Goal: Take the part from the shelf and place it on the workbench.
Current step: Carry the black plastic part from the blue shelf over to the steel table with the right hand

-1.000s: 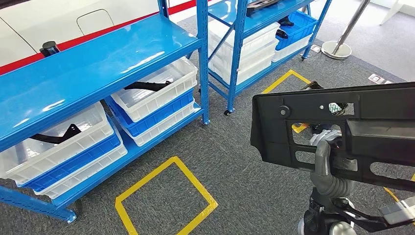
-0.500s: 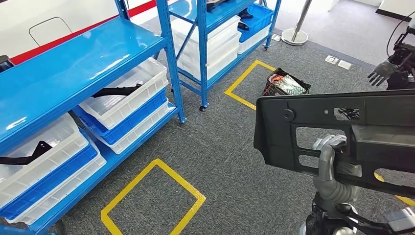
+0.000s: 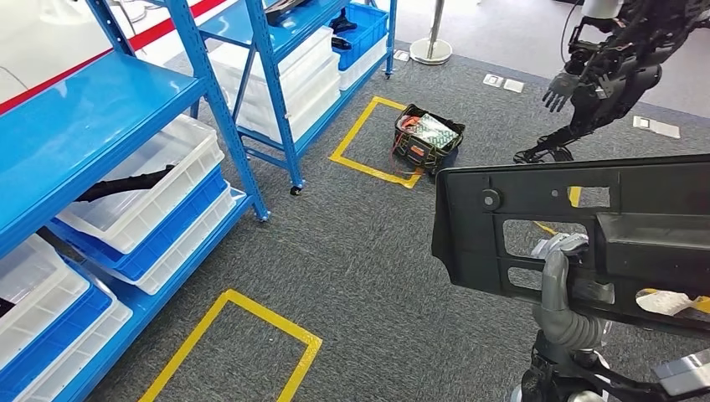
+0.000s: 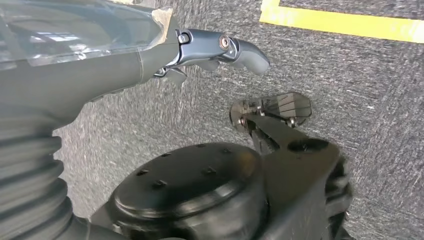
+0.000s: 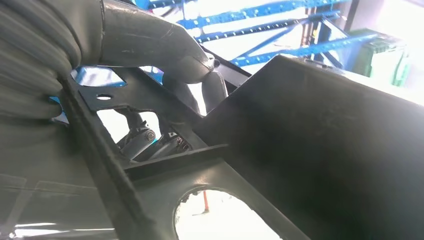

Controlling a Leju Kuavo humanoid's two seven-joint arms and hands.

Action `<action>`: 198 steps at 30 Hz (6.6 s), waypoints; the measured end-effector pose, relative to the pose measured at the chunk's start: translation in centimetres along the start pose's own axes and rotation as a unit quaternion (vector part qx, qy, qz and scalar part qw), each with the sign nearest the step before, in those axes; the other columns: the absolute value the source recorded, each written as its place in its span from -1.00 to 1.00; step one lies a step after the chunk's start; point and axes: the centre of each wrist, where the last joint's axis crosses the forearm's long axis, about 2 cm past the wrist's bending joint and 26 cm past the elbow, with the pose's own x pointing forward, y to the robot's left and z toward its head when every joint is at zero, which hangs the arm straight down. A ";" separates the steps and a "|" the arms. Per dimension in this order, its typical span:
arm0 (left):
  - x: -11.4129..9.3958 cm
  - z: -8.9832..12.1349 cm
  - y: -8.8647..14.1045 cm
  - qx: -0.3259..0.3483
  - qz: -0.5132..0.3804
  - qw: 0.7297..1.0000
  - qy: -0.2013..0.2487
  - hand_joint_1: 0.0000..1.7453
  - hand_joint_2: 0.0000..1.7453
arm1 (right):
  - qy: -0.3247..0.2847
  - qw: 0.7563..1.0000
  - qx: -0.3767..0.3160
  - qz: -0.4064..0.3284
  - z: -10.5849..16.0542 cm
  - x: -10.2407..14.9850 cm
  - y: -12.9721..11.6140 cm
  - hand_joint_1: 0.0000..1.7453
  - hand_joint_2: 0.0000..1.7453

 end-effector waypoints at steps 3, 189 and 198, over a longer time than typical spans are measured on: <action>-0.1 0.0 0.2 0.002 -0.001 1.000 0.001 -1.00 1.00 | -0.001 1.000 -0.001 -0.001 0.0 0.0 0.0 0.90 1.00; -0.1 0.1 1.2 0.063 0.008 0.997 -0.048 -1.00 1.00 | -0.028 0.999 0.021 0.012 -0.6 -0.3 -0.6 0.90 1.00; -0.1 0.1 1.2 0.062 0.006 0.997 -0.048 -1.00 1.00 | -0.023 0.999 0.022 0.015 -0.4 -0.3 -0.7 0.90 1.00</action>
